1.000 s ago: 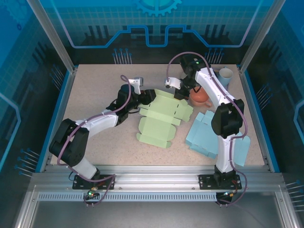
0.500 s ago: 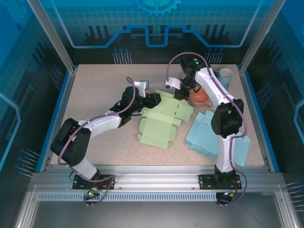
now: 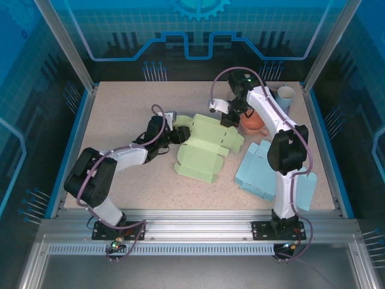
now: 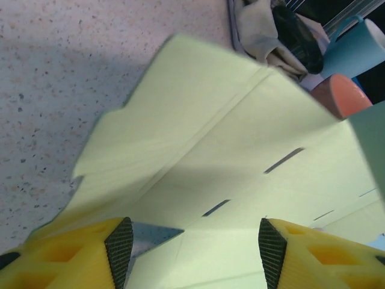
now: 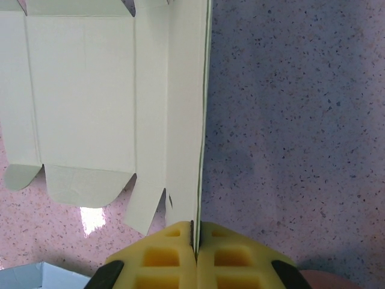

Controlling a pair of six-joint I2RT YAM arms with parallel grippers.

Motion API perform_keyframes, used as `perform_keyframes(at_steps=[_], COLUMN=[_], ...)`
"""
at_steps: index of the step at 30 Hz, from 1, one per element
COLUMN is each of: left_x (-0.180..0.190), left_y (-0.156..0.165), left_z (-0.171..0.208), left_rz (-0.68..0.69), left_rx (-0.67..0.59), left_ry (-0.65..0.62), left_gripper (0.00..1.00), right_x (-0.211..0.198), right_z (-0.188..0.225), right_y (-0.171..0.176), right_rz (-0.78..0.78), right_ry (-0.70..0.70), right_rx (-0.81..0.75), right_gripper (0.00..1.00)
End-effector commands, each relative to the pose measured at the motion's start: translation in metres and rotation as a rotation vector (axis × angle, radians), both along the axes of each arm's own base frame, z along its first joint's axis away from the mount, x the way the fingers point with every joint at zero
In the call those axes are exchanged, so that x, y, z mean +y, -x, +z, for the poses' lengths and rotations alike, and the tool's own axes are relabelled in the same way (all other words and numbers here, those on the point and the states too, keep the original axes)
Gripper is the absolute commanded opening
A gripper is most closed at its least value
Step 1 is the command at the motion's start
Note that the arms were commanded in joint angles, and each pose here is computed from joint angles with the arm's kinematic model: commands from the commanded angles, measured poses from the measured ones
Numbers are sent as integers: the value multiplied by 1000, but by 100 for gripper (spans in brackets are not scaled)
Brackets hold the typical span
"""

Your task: Fold the paper box

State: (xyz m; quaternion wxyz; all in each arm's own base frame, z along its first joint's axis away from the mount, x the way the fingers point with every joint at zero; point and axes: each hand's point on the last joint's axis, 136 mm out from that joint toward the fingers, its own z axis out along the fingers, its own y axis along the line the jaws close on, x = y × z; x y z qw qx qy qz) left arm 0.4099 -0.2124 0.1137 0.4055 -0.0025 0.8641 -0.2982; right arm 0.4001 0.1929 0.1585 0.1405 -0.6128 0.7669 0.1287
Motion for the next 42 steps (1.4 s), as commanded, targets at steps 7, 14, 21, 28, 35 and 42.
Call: perform_keyframes(at_steps=[7,14,21,28,35,42], left_x=[-17,-27,-55,-49,3,50], left_y=[8,10,15,15,28,39], left_z=[-28,-24,-13,-12,-11,10], left_rz=[-97,-118,-160,-121,20,183], left_rx=[47,70,115,120,28,-111], left_ry=[27,90,151,157,11,-91], left_gripper=[62,61,55,51,50,48], right_x=[-1,0,2,5,6,37], right_z=[-11,-14,-17,-25,-34,-18], right_y=[1,-3,-9,-24,-45,-51], right_rz=[13,9,7,16,51,140], right_ry=[7,5,-2,2,140,226], right_rx=[28,24,7,-91,-305,-640], right_gripper=[0,0,0,0,0,0])
